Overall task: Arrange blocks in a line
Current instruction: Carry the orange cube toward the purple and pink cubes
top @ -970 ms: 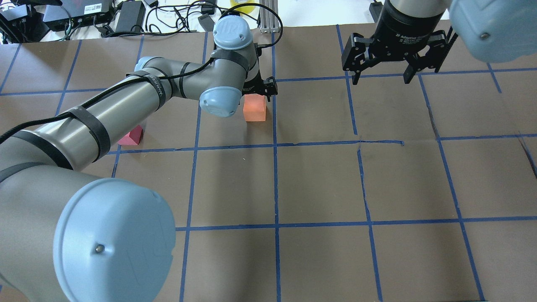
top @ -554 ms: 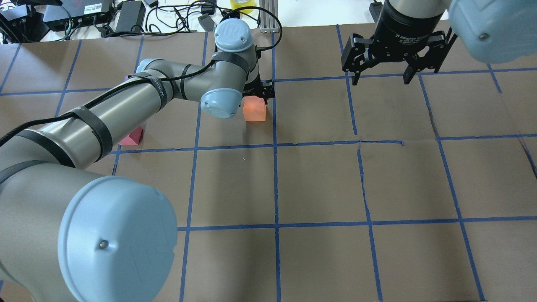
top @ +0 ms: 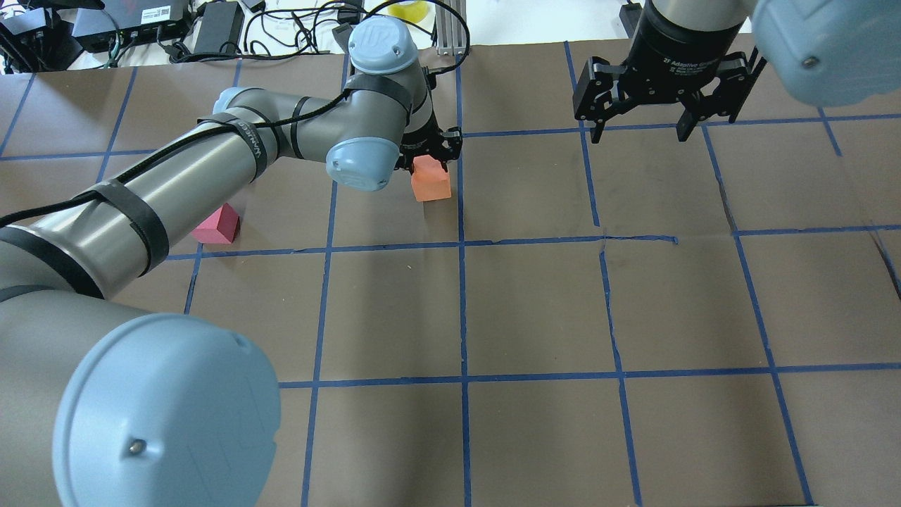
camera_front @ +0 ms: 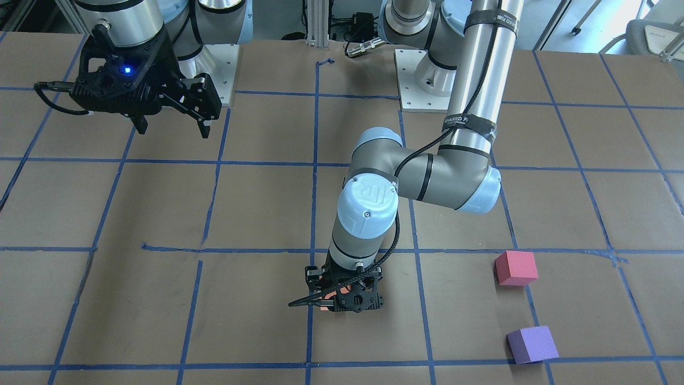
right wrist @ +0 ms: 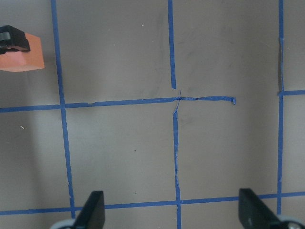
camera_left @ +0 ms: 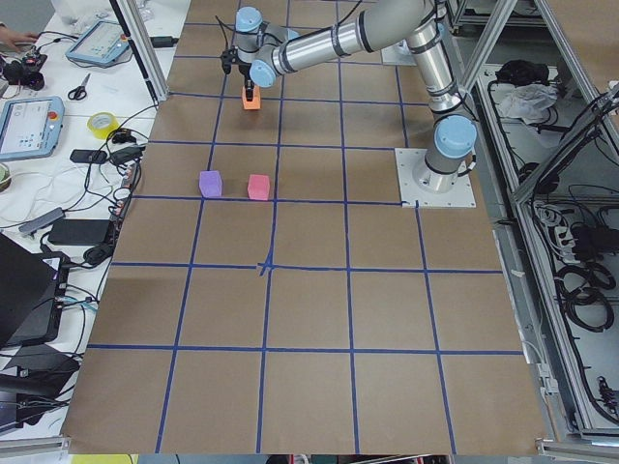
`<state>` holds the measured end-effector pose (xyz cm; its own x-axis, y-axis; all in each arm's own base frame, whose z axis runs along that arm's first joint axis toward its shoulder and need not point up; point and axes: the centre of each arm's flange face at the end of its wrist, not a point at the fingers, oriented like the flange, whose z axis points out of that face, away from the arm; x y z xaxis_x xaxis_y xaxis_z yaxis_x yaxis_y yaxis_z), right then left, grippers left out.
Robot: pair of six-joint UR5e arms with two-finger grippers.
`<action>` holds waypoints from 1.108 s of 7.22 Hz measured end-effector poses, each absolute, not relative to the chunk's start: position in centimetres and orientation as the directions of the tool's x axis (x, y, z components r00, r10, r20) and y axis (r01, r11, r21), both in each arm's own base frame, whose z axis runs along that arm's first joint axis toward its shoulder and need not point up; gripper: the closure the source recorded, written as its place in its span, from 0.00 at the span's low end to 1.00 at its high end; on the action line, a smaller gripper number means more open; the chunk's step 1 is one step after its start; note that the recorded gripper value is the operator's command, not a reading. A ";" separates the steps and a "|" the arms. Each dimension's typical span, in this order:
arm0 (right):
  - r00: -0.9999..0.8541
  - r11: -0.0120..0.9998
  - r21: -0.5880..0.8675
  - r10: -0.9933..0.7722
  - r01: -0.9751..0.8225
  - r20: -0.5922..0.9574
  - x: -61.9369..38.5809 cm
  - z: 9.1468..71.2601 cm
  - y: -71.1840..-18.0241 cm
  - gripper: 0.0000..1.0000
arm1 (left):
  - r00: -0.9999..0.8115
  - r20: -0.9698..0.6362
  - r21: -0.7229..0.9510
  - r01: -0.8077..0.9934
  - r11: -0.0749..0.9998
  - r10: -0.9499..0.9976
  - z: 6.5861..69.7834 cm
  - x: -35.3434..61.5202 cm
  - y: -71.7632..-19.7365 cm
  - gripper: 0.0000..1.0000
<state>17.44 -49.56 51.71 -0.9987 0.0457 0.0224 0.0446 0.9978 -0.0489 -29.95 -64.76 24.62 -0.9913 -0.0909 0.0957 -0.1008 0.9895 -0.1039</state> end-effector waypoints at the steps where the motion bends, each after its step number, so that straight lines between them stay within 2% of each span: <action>1: -0.999 0.998 -0.051 0.046 0.045 0.021 17.5 51.8 -49.6 0.00 | -0.991 0.085 -0.088 -0.106 0.990 -0.098 26.7 -27.3 -65.0 0.91; 5: -0.999 0.998 -0.055 0.043 0.042 0.019 17.6 52.0 -49.5 0.00 | -0.994 0.064 -0.078 -0.095 0.992 -0.090 33.6 -13.5 -65.7 0.91; 8: -0.999 0.998 -0.052 0.042 0.041 0.019 17.7 52.0 -49.4 0.00 | -0.999 0.044 -0.070 -0.013 0.997 -0.009 33.3 -3.9 -66.0 0.95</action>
<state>17.68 -49.36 51.97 -0.9989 0.0417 0.0192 0.0407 0.9978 -0.0523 -3.90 -66.04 33.28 -0.9990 -0.0094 0.0445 -0.0126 0.9974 -0.0704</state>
